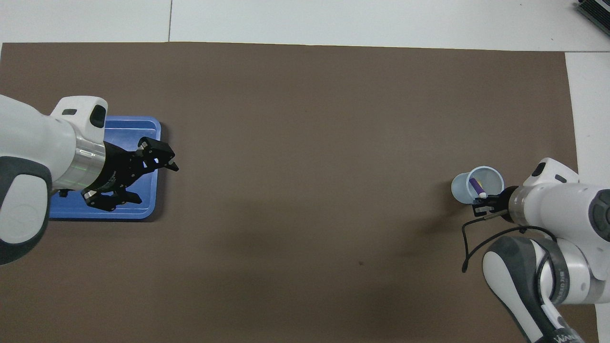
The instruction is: Right arm passes pens to left for tray arrangement
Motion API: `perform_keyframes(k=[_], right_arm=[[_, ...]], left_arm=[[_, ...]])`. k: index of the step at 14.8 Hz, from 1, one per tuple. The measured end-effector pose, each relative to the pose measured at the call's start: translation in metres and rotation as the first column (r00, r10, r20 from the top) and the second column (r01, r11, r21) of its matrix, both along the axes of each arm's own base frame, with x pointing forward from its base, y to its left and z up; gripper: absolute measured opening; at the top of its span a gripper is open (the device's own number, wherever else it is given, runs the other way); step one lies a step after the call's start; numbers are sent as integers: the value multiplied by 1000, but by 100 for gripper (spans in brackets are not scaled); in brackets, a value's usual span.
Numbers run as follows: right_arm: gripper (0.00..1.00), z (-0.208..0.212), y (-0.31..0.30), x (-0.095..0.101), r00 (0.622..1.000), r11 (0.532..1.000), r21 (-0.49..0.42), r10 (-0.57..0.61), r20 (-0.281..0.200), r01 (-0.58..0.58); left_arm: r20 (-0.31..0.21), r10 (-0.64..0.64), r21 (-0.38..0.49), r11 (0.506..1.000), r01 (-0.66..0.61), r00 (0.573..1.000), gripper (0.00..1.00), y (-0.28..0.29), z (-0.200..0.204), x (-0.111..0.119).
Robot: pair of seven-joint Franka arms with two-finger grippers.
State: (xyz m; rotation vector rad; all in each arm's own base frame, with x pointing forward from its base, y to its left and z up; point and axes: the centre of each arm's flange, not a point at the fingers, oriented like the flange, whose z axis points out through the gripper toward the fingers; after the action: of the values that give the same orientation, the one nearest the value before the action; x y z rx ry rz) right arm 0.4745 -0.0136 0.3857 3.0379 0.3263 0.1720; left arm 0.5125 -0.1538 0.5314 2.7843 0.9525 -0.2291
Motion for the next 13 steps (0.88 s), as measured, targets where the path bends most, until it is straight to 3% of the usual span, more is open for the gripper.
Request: perform_keyframes(k=[2,3,4,13], right_arm=[[30,4,0,2,1000,1000,0,0,-4,0],[22,5,0,2,1000,1000,0,0,-3,0],[20,6,0,3,1000,1000,0,0,-3,0],[18,6,0,3,1000,1000,0,0,-3,0]], left_arm=[[-31,58,13,998,-58,998,100,-36,0,-12],[-42,80,19,997,-79,996,100,-52,0,-19],[-52,99,25,995,-97,994,100,-65,0,-24],[-80,183,51,982,-179,980,100,-125,2,-57]])
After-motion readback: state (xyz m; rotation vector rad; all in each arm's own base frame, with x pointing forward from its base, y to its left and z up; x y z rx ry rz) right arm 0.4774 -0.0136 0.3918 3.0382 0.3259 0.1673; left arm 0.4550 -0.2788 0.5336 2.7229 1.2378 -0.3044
